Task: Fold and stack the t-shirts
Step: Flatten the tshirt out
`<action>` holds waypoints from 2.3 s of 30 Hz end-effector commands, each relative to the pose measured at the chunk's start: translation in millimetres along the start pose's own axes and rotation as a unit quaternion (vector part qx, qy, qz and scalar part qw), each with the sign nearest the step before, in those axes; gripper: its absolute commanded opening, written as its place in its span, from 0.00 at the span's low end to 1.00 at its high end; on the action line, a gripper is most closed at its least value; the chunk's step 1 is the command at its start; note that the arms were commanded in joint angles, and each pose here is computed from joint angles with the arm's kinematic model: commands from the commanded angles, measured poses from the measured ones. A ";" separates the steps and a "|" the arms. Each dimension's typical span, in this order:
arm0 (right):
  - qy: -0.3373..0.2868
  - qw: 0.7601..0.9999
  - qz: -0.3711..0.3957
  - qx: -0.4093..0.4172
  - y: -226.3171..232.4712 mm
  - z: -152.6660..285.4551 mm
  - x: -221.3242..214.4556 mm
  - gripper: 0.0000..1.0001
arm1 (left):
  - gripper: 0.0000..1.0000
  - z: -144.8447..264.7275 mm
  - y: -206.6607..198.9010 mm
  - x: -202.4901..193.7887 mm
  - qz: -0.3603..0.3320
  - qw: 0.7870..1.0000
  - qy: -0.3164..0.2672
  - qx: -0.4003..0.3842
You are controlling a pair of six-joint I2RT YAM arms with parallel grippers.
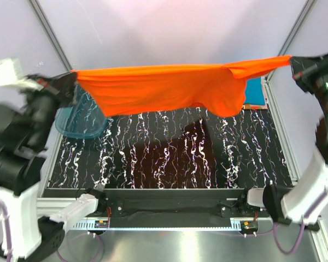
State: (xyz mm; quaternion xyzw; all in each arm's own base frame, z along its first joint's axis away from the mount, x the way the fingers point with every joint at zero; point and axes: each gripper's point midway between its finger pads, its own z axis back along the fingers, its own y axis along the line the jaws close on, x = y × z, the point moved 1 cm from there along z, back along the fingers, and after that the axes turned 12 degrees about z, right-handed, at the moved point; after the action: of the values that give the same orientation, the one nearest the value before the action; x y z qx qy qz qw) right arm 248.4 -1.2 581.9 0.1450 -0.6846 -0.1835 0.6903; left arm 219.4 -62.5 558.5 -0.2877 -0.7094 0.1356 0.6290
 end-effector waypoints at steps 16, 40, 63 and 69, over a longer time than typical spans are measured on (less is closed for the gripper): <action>-0.187 0.980 0.047 0.045 28.2 162.1 23.4 0.00 | 0.00 147.9 -17.1 45.6 0.009 0.984 -0.133 -0.119; 0.187 0.979 -0.017 -0.079 -177.0 -161.8 -286.9 0.00 | 0.00 -126.5 192.7 -307.6 -0.049 0.964 0.207 0.159; 0.370 0.924 -0.002 -0.092 -165.6 -291.6 -363.3 0.00 | 0.00 -231.7 281.2 -359.1 -0.042 0.917 0.322 0.232; 0.391 0.914 -0.009 -0.111 -159.0 -266.4 -359.6 0.00 | 0.00 -215.7 282.3 -368.2 -0.011 0.906 0.343 0.248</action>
State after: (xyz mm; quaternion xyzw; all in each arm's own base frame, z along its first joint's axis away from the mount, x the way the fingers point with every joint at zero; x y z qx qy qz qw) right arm 519.8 9.1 150.1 0.1509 -0.3189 -0.1921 0.9158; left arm 509.2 -84.2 117.5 -0.1191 -0.3822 0.1804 0.8984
